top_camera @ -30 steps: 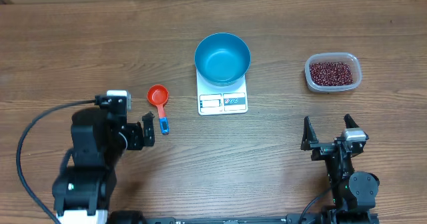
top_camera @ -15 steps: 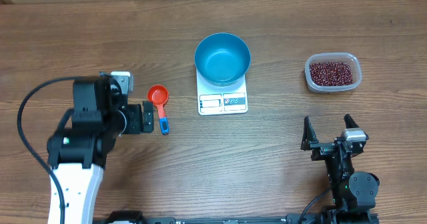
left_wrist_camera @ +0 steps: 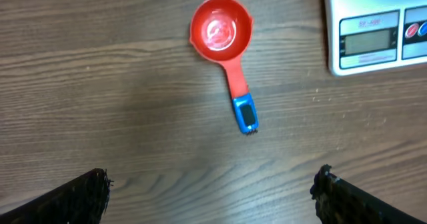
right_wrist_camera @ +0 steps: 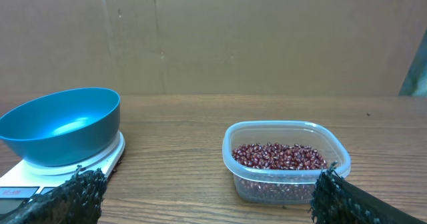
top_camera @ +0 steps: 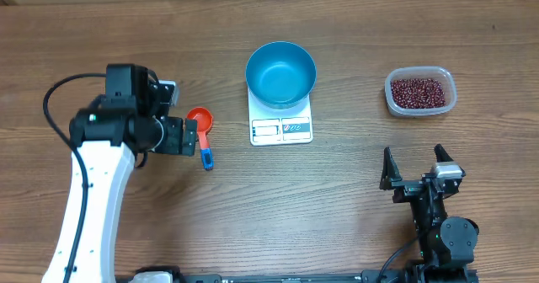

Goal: Scoop item into bowl and weigh 150g on scale

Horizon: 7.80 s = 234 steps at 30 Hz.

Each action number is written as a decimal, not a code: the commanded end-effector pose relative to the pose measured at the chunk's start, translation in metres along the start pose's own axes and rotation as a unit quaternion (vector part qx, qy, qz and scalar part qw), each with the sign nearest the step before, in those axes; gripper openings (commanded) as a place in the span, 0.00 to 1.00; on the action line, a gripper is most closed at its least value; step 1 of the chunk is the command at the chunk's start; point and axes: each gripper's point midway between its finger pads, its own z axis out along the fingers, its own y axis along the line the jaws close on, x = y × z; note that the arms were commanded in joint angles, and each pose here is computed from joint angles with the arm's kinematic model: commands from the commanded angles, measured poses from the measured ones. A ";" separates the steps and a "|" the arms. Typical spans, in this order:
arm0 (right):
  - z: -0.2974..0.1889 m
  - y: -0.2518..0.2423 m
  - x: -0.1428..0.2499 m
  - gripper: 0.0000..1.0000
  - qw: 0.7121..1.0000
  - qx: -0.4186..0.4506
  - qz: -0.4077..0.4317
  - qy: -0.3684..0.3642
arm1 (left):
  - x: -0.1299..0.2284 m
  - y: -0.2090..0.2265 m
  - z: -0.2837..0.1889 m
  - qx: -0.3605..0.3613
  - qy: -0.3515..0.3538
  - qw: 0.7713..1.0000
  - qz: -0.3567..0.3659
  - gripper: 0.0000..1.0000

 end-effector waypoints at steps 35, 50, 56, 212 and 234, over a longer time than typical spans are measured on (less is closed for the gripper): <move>0.000 -0.002 0.001 1.00 1.000 0.005 -0.002 -0.003 | -0.012 0.013 0.037 0.015 0.074 0.997 -0.006 1.00; 0.000 -0.002 0.001 1.00 1.000 0.005 -0.002 -0.003 | -0.009 0.015 0.051 0.013 0.093 0.996 -0.007 1.00; 0.000 -0.002 0.001 1.00 1.000 0.005 -0.002 -0.003 | -0.004 0.016 0.061 0.014 0.115 0.993 -0.010 0.99; 0.000 -0.002 0.001 1.00 1.000 0.005 -0.002 -0.003 | 0.002 0.037 0.059 -0.004 0.120 0.991 -0.054 0.99; 0.000 -0.002 0.001 1.00 1.000 0.005 -0.002 -0.003 | -0.003 0.039 0.068 -0.004 0.116 0.992 -0.054 1.00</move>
